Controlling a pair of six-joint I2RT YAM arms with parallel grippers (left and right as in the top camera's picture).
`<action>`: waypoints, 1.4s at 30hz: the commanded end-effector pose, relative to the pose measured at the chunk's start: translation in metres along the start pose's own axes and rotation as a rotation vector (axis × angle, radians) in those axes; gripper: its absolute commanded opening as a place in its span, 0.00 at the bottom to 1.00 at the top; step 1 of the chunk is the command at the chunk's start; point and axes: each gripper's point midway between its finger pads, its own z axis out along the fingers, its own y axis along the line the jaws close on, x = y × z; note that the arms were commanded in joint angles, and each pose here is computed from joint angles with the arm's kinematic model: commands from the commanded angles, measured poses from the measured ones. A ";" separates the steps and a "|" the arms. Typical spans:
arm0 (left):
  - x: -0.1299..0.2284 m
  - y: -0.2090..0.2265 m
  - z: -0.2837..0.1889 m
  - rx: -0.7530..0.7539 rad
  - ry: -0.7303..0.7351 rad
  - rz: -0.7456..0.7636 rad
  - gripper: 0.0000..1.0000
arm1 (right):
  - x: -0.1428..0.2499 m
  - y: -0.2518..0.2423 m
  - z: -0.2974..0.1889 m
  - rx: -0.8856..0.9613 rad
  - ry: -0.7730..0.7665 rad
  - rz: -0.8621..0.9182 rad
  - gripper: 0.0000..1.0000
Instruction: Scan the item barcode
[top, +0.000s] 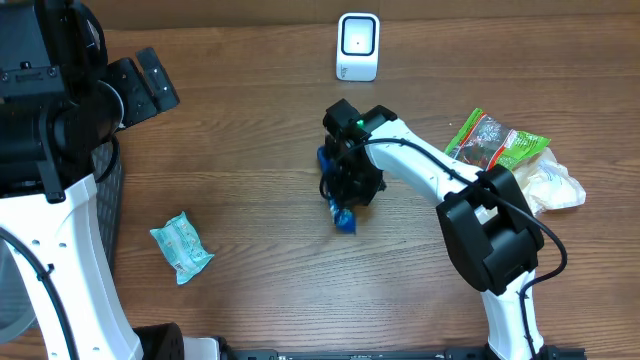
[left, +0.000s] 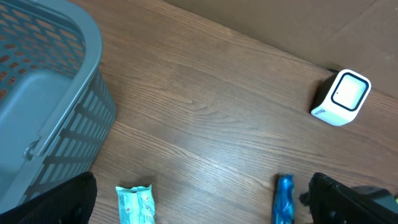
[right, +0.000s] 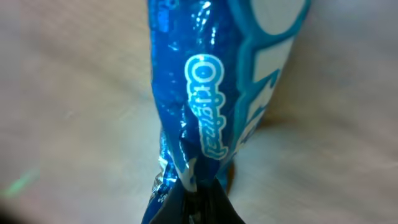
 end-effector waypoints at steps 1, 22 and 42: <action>-0.002 0.001 0.001 -0.006 -0.004 -0.016 1.00 | -0.004 0.061 -0.043 -0.425 -0.027 -0.140 0.04; -0.002 0.001 0.001 -0.006 -0.004 -0.015 1.00 | 0.001 0.088 -0.222 -1.200 -0.371 -0.343 0.04; -0.002 0.001 0.001 -0.006 -0.004 -0.015 1.00 | -0.002 0.093 -0.246 -0.937 -0.463 -0.577 0.04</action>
